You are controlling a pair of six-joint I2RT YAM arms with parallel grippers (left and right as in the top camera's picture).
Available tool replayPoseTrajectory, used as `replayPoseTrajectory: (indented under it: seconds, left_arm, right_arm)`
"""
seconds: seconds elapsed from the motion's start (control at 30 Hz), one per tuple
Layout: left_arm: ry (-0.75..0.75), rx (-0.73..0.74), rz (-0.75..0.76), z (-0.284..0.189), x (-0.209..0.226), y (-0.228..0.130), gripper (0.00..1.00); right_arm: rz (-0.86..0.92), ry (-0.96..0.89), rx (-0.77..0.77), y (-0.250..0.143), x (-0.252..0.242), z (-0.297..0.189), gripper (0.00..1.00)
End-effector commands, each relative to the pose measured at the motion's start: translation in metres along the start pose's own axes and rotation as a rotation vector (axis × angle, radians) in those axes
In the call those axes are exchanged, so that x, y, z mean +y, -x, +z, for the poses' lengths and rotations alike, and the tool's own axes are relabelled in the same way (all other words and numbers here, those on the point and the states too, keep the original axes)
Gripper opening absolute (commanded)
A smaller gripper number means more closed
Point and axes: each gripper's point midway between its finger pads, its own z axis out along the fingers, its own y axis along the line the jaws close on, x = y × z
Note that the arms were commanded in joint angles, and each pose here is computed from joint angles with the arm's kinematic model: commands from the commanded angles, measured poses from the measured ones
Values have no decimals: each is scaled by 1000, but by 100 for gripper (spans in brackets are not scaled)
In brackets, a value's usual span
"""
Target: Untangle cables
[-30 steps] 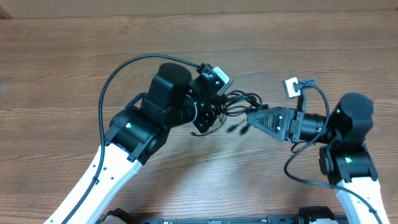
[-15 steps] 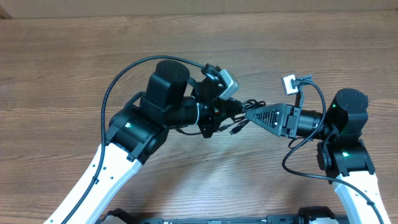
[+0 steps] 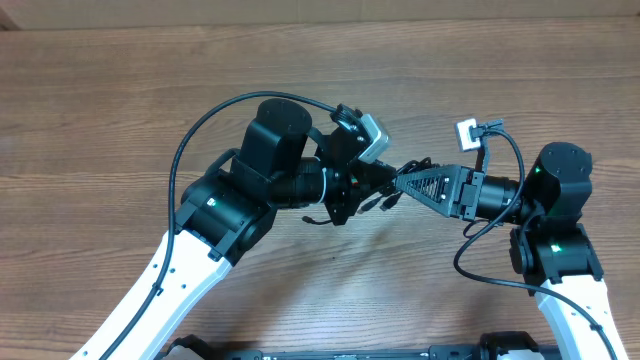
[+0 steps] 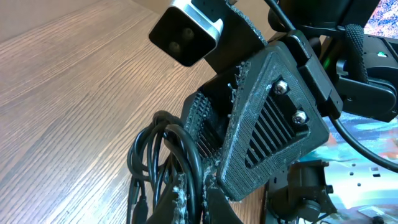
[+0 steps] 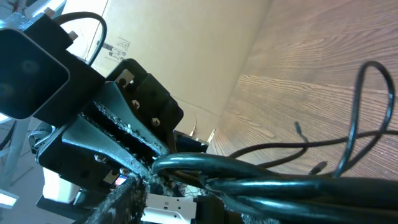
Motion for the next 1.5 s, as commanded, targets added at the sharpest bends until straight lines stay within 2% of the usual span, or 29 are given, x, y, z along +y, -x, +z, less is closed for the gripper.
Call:
replayPoseTrajectory:
  seconds: [0.0,0.13,0.23,0.7,0.97,1.13,1.2,1.47]
  left_arm:
    - [-97,-11,13,0,-23,5,4]
    - [-79,-11,7,-1,-19,5,4]
    - [-14,-8,-92,-2,-6,4,4]
    - [-32,-38,-106,-3,-8,12,4]
    - [-43,-36,-112,-3,-10,12,4]
    - [-80,-32,-111,-3,-16,12,4]
    - [-82,-37,-108,-3,-17,13,4]
    - [-90,-55,-134,-4,-18,18,4]
  right_arm:
    - [-30,-27,-42,10,1,0,47]
    - [-29,-32,-49,11,0,0,45]
    - [-25,-55,-78,16,-4,-1,43]
    - [27,-144,-203,37,-19,-5,30]
    - [10,-137,-207,39,-17,-5,17]
    - [20,-127,-212,40,-14,-5,14]
    - [20,-126,-211,40,-14,-5,7]
    - [9,-118,-208,40,-12,-5,7]
